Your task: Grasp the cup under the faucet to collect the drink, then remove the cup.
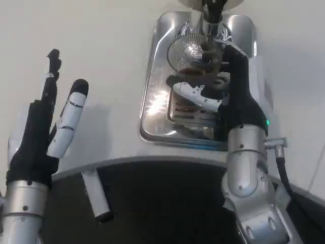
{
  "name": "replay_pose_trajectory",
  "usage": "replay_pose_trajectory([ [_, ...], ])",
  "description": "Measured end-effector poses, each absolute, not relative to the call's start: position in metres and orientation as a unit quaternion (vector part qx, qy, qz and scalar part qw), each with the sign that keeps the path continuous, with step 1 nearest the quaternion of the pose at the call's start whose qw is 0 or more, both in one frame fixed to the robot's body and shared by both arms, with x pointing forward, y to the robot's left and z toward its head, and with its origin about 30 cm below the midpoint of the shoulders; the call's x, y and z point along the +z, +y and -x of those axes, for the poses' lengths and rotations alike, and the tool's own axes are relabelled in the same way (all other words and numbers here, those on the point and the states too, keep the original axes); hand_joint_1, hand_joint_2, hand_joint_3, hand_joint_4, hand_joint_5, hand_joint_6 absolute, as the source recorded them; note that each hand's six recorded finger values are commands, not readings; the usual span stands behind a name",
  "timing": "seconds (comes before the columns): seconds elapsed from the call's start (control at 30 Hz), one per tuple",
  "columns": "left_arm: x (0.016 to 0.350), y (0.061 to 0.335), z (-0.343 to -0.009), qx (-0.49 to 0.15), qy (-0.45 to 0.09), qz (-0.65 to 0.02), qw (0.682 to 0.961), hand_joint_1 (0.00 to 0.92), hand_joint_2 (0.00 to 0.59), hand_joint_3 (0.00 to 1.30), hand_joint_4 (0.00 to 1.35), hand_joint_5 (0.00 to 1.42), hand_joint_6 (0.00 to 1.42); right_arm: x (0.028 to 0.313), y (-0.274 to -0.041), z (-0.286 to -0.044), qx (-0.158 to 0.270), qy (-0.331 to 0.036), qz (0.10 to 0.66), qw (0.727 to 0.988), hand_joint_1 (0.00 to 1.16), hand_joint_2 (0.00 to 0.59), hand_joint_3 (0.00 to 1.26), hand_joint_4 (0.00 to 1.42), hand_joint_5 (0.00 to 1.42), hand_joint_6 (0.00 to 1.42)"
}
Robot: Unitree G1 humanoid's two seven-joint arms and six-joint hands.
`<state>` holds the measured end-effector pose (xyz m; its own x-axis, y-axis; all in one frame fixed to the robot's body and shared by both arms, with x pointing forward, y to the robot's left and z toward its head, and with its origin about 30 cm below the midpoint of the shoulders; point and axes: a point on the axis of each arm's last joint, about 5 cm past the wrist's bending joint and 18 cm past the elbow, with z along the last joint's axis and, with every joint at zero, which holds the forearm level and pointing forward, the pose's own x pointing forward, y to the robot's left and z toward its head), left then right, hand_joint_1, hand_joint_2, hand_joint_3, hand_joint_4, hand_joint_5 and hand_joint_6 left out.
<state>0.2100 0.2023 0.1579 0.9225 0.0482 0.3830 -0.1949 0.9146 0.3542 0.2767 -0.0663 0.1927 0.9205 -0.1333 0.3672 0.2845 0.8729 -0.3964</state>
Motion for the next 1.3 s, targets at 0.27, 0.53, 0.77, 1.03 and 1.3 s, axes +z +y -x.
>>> replay_pose_trajectory([
  [0.27, 0.151, 0.202, -0.210, 0.045, -0.176, -0.246, 0.952, 0.000, 0.247, 0.00, 0.00, 0.01, 0.00, 0.192, -0.074, -0.270, -0.084, -0.175, 0.249, 0.949, 1.16, 0.263, 0.76, 0.77, 0.81, 1.08],
  [0.53, 0.145, 0.210, -0.206, 0.043, -0.158, -0.297, 0.941, 0.000, 0.250, 0.00, 0.00, 0.01, 0.00, 0.192, -0.080, -0.266, -0.066, -0.175, 0.252, 0.949, 1.16, 0.263, 0.78, 0.79, 0.83, 1.09],
  [0.77, 0.154, 0.216, -0.206, 0.014, -0.192, -0.492, 0.849, 0.000, 0.229, 0.00, 0.00, 0.00, 0.00, 0.195, -0.085, -0.252, -0.044, -0.181, 0.240, 0.953, 1.16, 0.253, 0.78, 0.80, 0.83, 1.10],
  [1.03, 0.153, 0.215, -0.204, 0.003, -0.179, -0.566, 0.804, 0.000, 0.212, 0.00, 0.00, 0.00, 0.00, 0.194, -0.087, -0.239, -0.019, -0.179, 0.236, 0.955, 1.16, 0.249, 0.78, 0.80, 0.84, 1.10],
  [1.3, 0.158, 0.216, -0.204, -0.008, -0.140, -0.621, 0.771, 0.000, 0.149, 0.00, 0.00, 0.00, 0.00, 0.197, -0.088, -0.223, 0.013, -0.186, 0.228, 0.956, 1.16, 0.246, 0.78, 0.80, 0.84, 1.09],
])
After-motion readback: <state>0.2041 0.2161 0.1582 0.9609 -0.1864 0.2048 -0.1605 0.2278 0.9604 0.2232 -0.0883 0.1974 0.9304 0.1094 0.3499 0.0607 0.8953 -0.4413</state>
